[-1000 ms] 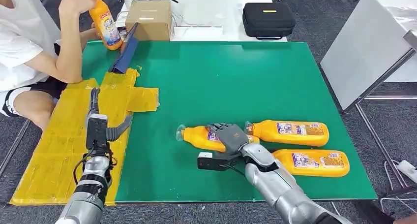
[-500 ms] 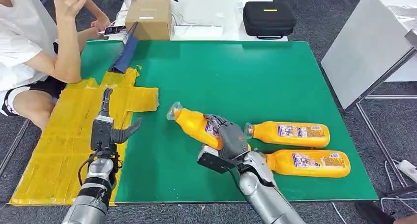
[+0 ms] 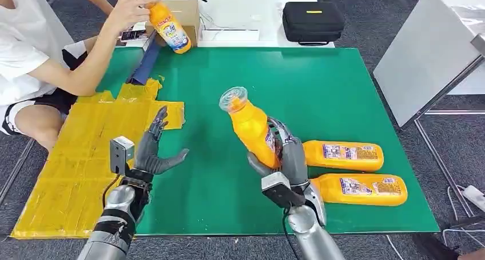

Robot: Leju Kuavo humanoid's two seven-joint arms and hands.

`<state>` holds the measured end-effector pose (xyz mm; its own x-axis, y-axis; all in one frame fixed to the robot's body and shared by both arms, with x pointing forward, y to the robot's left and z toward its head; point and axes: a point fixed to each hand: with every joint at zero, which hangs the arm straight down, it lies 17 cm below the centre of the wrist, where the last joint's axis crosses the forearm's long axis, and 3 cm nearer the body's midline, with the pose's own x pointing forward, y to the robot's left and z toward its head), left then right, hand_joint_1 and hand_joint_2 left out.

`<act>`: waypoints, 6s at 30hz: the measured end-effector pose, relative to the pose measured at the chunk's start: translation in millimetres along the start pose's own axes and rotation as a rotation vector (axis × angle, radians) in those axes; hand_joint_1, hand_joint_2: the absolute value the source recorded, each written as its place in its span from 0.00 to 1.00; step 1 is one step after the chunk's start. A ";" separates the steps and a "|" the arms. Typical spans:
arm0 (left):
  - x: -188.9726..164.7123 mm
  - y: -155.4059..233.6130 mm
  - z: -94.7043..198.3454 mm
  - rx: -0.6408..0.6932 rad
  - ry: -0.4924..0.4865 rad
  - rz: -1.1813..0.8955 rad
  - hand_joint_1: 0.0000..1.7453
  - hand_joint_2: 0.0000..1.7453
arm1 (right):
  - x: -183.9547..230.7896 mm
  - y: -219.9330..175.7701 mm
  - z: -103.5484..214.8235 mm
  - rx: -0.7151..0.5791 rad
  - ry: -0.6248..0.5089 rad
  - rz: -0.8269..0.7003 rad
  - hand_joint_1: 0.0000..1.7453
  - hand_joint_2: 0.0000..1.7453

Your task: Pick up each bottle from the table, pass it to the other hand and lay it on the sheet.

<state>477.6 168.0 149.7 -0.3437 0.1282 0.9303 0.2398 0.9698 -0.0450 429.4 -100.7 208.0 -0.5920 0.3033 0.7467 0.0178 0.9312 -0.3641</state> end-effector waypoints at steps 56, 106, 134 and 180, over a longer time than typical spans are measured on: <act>82.6 -132.1 9.3 -0.374 -0.176 0.299 0.00 1.00 | 46.4 114.6 14.0 0.186 -0.155 0.163 0.99 1.00; 93.5 -58.8 -44.0 0.111 -0.297 -0.879 1.00 1.00 | 123.8 12.0 6.2 -0.172 -0.267 0.098 0.00 1.00; -58.5 -5.9 -30.5 -0.178 -0.056 -1.766 1.00 1.00 | 85.1 -72.6 -18.5 -0.240 -0.214 0.241 0.00 1.00; -75.9 16.8 18.3 -0.067 0.053 -1.105 0.00 1.00 | -1.4 -64.8 -20.1 -0.040 -0.037 0.449 0.00 1.00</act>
<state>491.2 178.4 71.7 -0.3602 -0.8114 0.4603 -0.1259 0.5312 0.8378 445.2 -157.4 241.7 -0.5467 0.6720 0.4995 0.3098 0.7165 -0.6250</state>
